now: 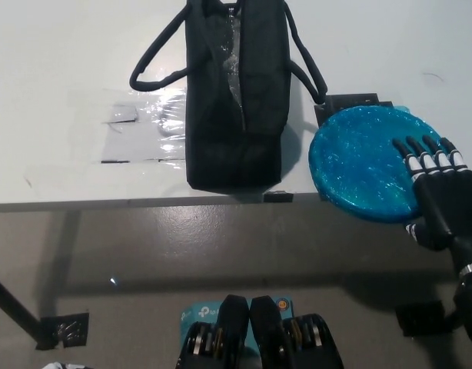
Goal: The robot uses its right hand to pick up a stack of plates kept in the middle of the desk and put it inside a bag kept next to it
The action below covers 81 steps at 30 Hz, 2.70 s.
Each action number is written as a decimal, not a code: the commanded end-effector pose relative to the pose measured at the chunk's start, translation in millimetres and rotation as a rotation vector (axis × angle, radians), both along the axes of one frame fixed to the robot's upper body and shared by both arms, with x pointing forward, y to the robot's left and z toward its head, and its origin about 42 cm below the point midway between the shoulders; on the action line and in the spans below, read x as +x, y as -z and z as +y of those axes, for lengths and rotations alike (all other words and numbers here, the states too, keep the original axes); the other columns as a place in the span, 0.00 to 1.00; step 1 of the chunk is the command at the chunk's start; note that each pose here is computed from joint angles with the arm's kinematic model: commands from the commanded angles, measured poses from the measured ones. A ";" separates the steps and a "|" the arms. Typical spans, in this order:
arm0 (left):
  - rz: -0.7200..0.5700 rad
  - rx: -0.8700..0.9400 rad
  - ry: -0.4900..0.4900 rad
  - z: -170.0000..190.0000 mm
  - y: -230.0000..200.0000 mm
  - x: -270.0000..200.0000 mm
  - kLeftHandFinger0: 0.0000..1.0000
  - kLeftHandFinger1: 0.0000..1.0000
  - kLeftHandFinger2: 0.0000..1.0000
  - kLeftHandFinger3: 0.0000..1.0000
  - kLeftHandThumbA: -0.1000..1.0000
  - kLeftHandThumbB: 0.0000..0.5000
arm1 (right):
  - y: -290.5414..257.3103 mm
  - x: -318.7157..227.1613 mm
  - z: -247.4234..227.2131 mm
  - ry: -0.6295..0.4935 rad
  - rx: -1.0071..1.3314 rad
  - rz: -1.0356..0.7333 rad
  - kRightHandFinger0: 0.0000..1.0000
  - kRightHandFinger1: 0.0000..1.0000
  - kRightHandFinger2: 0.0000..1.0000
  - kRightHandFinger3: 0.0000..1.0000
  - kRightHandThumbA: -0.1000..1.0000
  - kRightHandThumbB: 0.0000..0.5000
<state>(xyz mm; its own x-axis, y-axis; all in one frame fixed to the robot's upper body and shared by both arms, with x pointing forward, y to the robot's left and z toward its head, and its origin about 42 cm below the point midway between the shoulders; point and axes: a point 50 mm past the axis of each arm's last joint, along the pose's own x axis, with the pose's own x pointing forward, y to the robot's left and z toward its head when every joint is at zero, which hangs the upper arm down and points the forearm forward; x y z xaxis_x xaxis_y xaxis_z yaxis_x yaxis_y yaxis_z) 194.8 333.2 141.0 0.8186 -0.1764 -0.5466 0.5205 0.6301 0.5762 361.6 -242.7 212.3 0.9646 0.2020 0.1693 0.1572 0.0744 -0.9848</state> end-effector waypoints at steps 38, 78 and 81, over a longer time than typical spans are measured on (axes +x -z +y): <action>-0.023 0.022 0.024 0.9 -13.2 4.7 0.78 0.75 0.86 0.97 0.62 0.00 | 5.7 14.0 22.1 0.070 0.091 0.104 1.00 1.00 1.00 1.00 1.00 1.00; -0.027 0.028 0.023 3.3 -13.0 0.3 0.78 0.73 0.85 0.99 0.77 0.01 | -24.6 37.7 14.6 -0.110 0.886 -0.243 0.00 0.00 0.12 0.04 0.00 0.62; -0.020 0.011 0.017 2.6 -11.1 -0.1 0.77 0.74 0.86 0.99 0.77 0.01 | -38.2 36.1 3.4 0.042 1.310 -0.220 0.00 0.00 0.00 0.00 0.00 0.48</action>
<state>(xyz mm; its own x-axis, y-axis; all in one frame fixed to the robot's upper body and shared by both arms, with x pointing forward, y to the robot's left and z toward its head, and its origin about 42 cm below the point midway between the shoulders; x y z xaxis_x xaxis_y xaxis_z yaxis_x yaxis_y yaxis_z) 199.3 330.2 140.0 0.8099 -0.1933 -0.5538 0.5371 0.6239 0.5678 402.1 -222.6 188.8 0.8993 0.1567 0.4083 0.3321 0.3628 -0.8707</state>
